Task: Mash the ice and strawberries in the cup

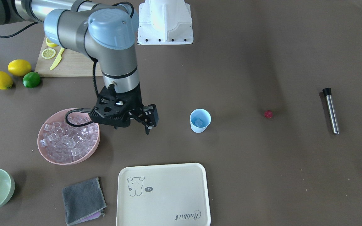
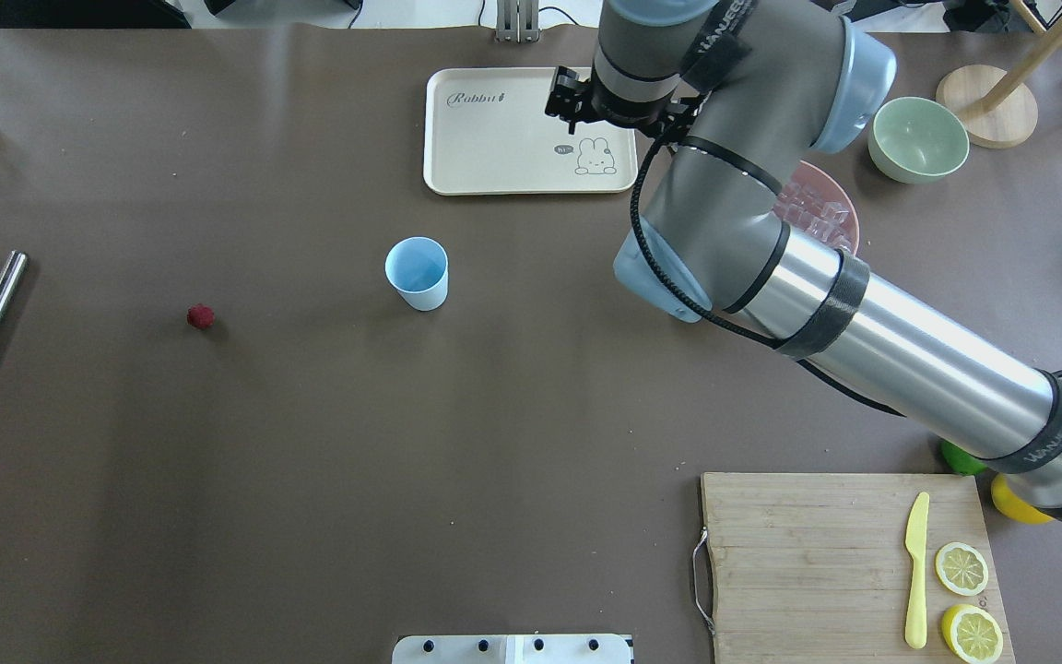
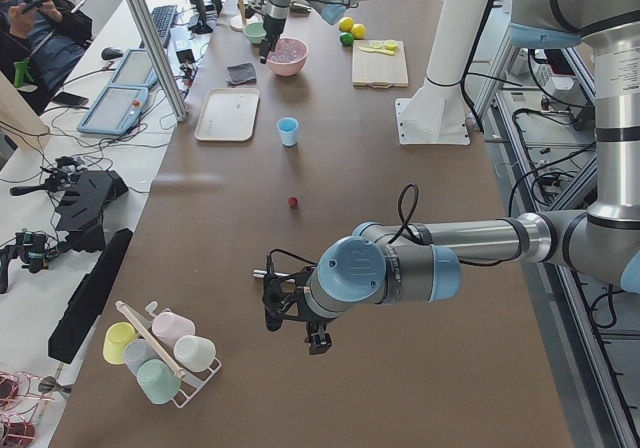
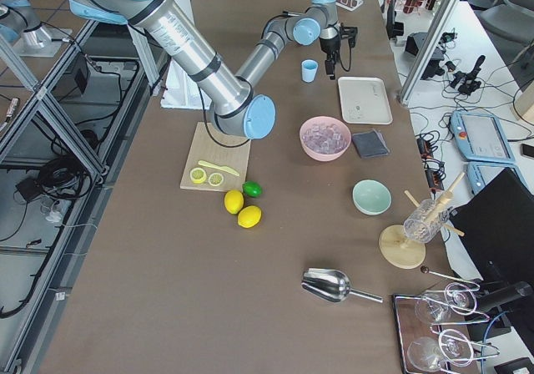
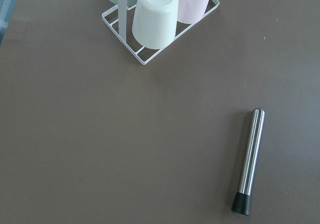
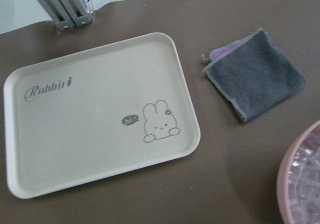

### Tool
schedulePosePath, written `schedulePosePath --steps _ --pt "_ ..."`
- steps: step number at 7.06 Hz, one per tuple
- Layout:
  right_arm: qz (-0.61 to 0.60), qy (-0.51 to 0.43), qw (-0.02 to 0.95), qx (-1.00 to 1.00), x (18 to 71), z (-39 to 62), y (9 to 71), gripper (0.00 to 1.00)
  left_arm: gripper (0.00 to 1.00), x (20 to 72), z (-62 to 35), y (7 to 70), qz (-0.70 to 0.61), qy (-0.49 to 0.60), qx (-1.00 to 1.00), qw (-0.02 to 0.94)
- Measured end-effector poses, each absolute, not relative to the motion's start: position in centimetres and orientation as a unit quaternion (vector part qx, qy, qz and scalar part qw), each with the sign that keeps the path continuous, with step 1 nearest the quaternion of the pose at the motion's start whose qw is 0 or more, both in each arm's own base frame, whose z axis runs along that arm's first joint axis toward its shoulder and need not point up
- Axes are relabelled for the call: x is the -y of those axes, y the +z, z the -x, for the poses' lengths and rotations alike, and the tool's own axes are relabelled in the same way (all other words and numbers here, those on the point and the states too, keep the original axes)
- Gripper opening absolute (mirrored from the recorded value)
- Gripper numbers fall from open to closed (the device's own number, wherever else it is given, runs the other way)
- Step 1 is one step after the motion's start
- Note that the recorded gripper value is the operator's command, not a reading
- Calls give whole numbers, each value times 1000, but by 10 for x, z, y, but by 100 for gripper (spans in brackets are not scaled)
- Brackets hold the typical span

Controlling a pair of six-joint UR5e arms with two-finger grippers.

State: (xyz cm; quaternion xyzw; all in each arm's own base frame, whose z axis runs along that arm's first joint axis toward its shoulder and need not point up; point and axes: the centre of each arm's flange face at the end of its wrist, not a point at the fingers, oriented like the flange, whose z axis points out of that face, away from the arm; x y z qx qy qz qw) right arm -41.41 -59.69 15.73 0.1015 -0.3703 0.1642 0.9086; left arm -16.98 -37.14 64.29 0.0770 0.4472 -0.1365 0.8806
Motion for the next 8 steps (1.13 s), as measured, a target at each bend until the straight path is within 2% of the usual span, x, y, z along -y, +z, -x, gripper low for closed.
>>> schedulePosePath --steps 2,5,6,8 --pt "-129 119 930 324 613 350 224 100 99 367 170 643 -77 -138 -447 880" --pt "-174 236 927 234 591 373 289 98 99 366 168 638 -81 -138 -470 868" --pt "-190 270 920 211 586 386 302 89 99 366 168 638 -82 -138 -474 866" --pt "-215 304 911 177 586 385 323 89 99 365 168 637 -83 -138 -475 865"
